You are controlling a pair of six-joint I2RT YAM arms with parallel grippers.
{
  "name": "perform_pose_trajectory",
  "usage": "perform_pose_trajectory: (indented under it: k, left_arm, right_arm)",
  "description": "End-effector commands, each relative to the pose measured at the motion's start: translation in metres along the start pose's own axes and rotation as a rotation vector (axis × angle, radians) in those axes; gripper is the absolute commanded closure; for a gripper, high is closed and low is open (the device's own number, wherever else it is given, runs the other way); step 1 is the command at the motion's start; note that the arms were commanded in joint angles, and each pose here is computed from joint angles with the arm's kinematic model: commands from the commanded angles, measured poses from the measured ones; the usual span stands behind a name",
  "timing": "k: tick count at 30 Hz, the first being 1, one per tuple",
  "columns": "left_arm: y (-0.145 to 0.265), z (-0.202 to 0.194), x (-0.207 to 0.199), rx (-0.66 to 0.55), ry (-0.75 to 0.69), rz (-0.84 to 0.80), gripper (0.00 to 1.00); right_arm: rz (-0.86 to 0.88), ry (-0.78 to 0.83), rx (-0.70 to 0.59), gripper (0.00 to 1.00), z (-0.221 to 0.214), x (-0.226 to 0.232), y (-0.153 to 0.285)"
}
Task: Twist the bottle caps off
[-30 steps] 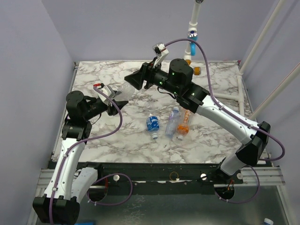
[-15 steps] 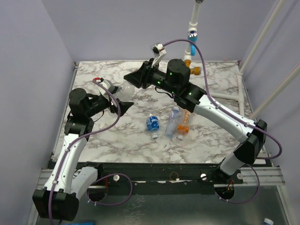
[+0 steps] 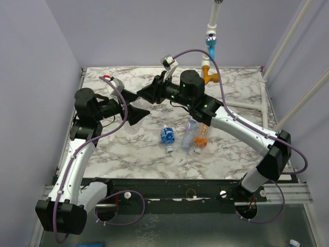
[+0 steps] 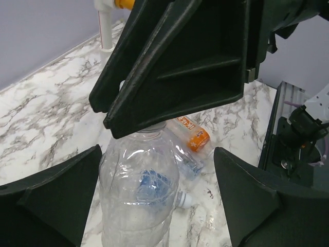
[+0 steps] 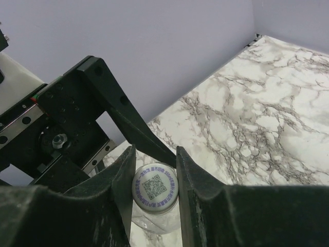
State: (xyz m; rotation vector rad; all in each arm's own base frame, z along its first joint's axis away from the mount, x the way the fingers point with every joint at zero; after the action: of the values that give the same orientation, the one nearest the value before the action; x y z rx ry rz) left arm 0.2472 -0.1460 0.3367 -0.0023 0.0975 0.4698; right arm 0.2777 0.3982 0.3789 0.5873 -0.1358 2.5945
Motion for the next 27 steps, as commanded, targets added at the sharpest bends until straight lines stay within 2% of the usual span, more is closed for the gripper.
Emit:
perform_pose_trajectory:
  k: [1, 3, 7, 11, 13, 16, 19, 20, 22, 24, 25, 27]
  left_arm:
    - [0.000, -0.002, -0.016, 0.029, 0.053, -0.112, 0.13]
    - [0.000, -0.008, -0.016, 0.045, 0.067, -0.116, 0.15]
    - [0.002, -0.018, -0.017, 0.080, 0.079, -0.126, 0.02]
    - [0.002, -0.022, -0.017, 0.096, 0.088, -0.127, 0.01]
    - [0.002, -0.023, -0.016, 0.098, 0.088, -0.131, 0.04]
    - [0.001, -0.025, -0.016, 0.101, 0.093, -0.142, 0.17]
    - [0.000, -0.025, -0.016, 0.105, 0.100, -0.139, 0.49]
    - [0.000, -0.024, -0.015, 0.104, 0.103, -0.131, 0.59]
    - [0.000, -0.022, -0.014, 0.102, 0.104, -0.126, 0.69]
    - [-0.001, -0.019, -0.013, 0.099, 0.098, -0.110, 0.70]
    - [-0.001, -0.018, -0.012, 0.097, 0.096, -0.101, 0.72]
    - [-0.002, -0.015, -0.007, 0.093, 0.087, -0.065, 0.79]
  right_arm:
    - [0.078, 0.060, -0.051, 0.99, 0.018, 0.020, 0.009]
    - [0.095, 0.057, -0.048, 0.99, 0.019, 0.022, 0.007]
    - [0.115, 0.059, -0.049, 0.99, 0.020, 0.025, 0.008]
    - [0.151, 0.069, -0.041, 0.99, 0.020, 0.031, 0.010]
    - [0.163, 0.076, -0.036, 0.99, 0.018, 0.032, 0.011]
    - [0.186, 0.089, -0.032, 0.99, 0.017, 0.034, 0.012]
    - [0.195, 0.096, -0.033, 0.99, 0.017, 0.035, 0.012]
    - [0.188, 0.097, -0.036, 0.96, 0.018, 0.035, 0.012]
    - [0.165, 0.091, -0.050, 0.75, 0.021, 0.032, 0.010]
    - [0.122, 0.074, -0.068, 0.57, 0.025, 0.027, 0.008]
    - [0.090, 0.058, -0.082, 0.39, 0.029, 0.025, 0.007]
    - [0.010, 0.016, -0.118, 0.17, 0.039, 0.017, 0.005]
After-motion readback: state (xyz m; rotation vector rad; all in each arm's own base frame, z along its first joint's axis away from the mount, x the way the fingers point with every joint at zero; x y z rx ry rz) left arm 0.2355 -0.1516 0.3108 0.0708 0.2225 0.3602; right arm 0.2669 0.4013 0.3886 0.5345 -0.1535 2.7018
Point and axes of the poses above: each gripper's point midway between its finger pads, its own y axis back along the fingers, its own x axis along the line the jaws close on, z = x × y, the point moved 4 cm from there along y, back along the fingers, and after that the axes turned 3 degrees about -y, right-handed, at the moved point
